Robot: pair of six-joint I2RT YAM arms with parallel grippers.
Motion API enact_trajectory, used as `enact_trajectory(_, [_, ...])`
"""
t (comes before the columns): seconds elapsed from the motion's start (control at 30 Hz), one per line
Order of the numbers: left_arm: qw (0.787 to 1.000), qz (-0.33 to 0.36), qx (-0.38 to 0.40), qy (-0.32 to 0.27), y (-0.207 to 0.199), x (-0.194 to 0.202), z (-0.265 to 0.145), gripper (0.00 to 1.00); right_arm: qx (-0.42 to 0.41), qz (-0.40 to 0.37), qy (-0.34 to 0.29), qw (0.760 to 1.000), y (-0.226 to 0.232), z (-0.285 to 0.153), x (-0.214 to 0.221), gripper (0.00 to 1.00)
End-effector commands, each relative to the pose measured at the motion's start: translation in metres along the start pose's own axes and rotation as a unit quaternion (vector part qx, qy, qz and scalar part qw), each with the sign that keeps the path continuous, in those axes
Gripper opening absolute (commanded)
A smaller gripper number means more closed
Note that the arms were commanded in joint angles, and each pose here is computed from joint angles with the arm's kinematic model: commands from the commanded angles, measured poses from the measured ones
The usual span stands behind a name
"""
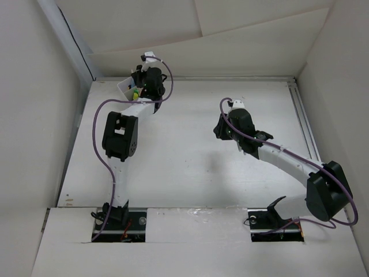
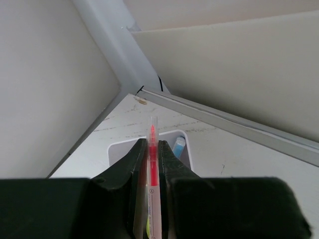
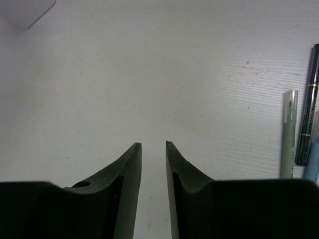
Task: Sort the stationery into containers
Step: Place the pen in the storage box.
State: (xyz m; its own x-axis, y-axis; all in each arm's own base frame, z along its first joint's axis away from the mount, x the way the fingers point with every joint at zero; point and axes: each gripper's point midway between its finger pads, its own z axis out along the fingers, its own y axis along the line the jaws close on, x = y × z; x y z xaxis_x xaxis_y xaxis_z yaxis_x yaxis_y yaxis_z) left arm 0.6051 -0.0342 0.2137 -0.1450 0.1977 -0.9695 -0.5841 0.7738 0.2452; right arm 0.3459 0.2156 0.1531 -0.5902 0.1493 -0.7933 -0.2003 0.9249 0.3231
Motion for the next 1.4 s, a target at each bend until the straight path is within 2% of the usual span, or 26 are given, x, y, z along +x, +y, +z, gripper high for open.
enact_trajectory(0.0, [0.999, -0.018, -0.026, -0.022, 0.011, -0.017, 0.003, 0.0, -0.016, -0.005, -0.034, 0.999, 0.012, 0.002, -0.018, 0.32])
enact_trajectory(0.37, [0.999, -0.004, -0.037, -0.019, 0.01, 0.008, 0.002, 0.01, -0.011, -0.005, -0.032, 0.999, 0.009, 0.003, -0.015, 0.32])
enact_trajectory(0.7, [0.999, -0.002, -0.048, -0.017, 0.01, 0.014, -0.002, 0.02, -0.015, -0.004, -0.04, 0.999, 0.011, -0.002, -0.02, 0.32])
enact_trajectory(0.77, [0.999, -0.002, -0.048, -0.017, 0.012, 0.015, -0.003, 0.05, -0.015, -0.004, -0.04, 0.999, 0.011, -0.002, -0.02, 0.32])
enact_trajectory(0.97, [0.998, -0.01, -0.057, -0.015, 0.021, 0.013, -0.013, 0.25, -0.015, -0.004, -0.04, 0.999, 0.01, -0.003, -0.019, 0.32])
enact_trajectory(1.07, [0.999, -0.026, -0.042, -0.022, 0.021, 0.001, -0.02, 0.32, -0.011, -0.003, -0.048, 0.999, 0.009, -0.006, -0.023, 0.32])
enact_trajectory(1.23, [0.997, -0.06, -0.028, -0.028, 0.025, -0.028, -0.033, 0.32, 0.002, 0.01, -0.055, 0.998, 0.002, -0.007, -0.025, 0.32])
enact_trajectory(1.37, [0.994, -0.104, 0.003, -0.037, 0.025, -0.068, -0.052, 0.31, 0.074, 0.04, -0.083, 0.993, -0.033, -0.013, -0.035, 0.32])
